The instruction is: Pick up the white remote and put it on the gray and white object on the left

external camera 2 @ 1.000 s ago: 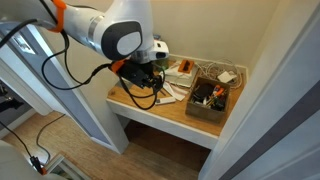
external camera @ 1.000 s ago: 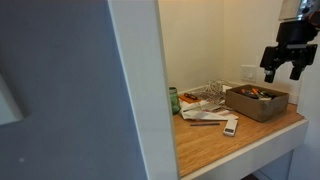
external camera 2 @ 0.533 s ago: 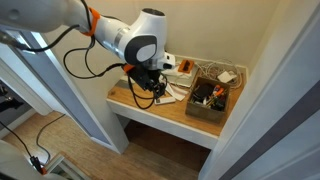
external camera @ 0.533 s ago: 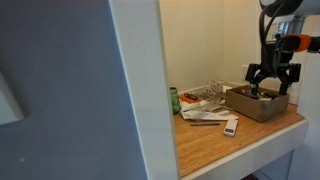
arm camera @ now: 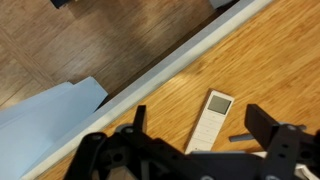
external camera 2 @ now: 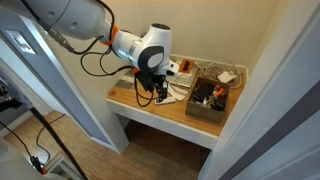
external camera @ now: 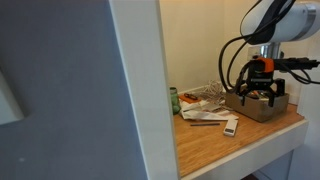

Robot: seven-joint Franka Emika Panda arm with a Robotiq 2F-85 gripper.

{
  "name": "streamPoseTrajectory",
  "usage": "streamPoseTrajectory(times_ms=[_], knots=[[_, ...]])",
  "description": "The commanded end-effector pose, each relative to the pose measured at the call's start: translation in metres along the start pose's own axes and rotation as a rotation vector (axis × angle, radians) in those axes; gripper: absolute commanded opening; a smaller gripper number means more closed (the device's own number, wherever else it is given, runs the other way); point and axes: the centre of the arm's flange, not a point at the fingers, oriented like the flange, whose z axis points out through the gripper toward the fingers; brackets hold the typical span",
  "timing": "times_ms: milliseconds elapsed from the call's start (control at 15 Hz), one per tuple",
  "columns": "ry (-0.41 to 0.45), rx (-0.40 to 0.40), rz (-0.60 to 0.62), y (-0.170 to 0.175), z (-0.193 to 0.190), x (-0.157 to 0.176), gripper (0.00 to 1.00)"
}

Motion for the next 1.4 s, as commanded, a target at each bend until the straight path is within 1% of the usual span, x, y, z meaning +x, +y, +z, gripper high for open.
streamPoseTrajectory(times_ms=[0, 400, 533, 800, 1000, 1333], knots=[[-0.002, -0.004, 0.000, -0.003, 0.004, 0.004, 1.00], [-0.003, -0.004, 0.012, -0.011, 0.008, 0.013, 1.00], [-0.020, 0.003, -0.002, -0.022, 0.018, 0.026, 1.00], [-0.020, -0.004, 0.025, -0.041, 0.044, 0.049, 1.00], [-0.011, -0.033, 0.061, -0.049, 0.064, 0.062, 1.00], [-0.008, -0.050, 0.106, -0.057, 0.095, 0.079, 1.00]])
